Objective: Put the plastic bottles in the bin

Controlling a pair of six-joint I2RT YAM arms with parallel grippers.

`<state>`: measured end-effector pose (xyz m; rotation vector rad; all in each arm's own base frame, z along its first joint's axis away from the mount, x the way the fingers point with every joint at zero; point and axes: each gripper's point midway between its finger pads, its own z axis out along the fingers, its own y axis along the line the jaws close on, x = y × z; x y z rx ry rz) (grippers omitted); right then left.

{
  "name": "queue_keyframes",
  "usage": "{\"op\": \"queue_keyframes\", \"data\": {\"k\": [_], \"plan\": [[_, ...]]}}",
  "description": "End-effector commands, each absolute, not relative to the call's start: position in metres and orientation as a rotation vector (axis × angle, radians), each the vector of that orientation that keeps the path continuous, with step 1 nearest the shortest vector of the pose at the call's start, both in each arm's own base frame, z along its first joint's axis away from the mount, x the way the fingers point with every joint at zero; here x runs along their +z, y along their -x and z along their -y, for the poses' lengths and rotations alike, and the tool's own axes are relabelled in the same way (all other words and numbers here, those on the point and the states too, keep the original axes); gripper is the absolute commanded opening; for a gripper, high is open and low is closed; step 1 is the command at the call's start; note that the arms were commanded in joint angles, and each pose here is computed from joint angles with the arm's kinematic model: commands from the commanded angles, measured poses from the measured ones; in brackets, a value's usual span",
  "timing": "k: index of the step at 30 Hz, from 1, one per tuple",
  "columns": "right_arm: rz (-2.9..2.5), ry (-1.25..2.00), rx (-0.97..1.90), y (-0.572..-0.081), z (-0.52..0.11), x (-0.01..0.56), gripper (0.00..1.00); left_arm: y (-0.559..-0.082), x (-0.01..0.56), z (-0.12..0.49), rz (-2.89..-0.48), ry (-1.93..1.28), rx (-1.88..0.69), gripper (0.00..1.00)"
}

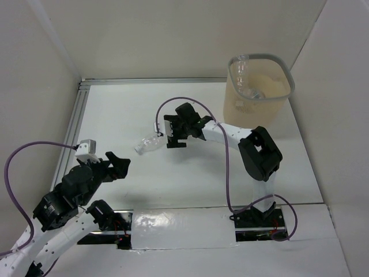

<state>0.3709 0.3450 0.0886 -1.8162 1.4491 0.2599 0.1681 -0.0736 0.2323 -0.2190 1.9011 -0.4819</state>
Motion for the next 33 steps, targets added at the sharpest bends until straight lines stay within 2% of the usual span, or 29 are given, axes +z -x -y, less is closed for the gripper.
{"op": "queue_keyframes", "data": {"k": [1, 12, 17, 22, 25, 26, 27, 33], "plan": [[-1.194, 1.878, 0.212, -0.375, -0.378, 0.109, 0.99, -0.167, 0.236, 0.069, -1.896, 0.25, -0.476, 1.0], [-1.155, 1.866, 0.098, -0.4, -0.409, 0.097, 0.99, -0.165, 0.237, 0.07, -1.873, 0.218, -0.496, 1.0], [-1.119, 1.997, 0.17, -0.397, -0.415, 0.072, 0.99, -0.164, 0.242, 0.074, -1.853, 0.203, -0.526, 1.0], [-1.006, 2.237, 0.375, -0.378, -0.409, 0.045, 0.99, -0.162, 0.243, 0.076, -1.841, 0.183, -0.546, 1.0], [-1.024, 2.346, 0.508, -0.365, -0.399, 0.021, 0.91, -0.162, 0.244, 0.075, -1.823, 0.179, -0.551, 1.0], [-1.054, 2.428, 0.595, -0.352, -0.385, 0.019, 0.86, -0.16, 0.248, 0.076, -1.808, 0.166, -0.567, 1.0], [-1.054, 2.429, 0.596, -0.352, -0.385, 0.019, 0.85, -0.16, 0.248, 0.076, -1.808, 0.166, -0.567, 1.0], [-1.169, 2.56, 0.722, -0.302, -0.348, -0.003, 0.52, -0.158, 0.252, 0.077, -1.777, 0.144, -0.592, 1.0]]}}
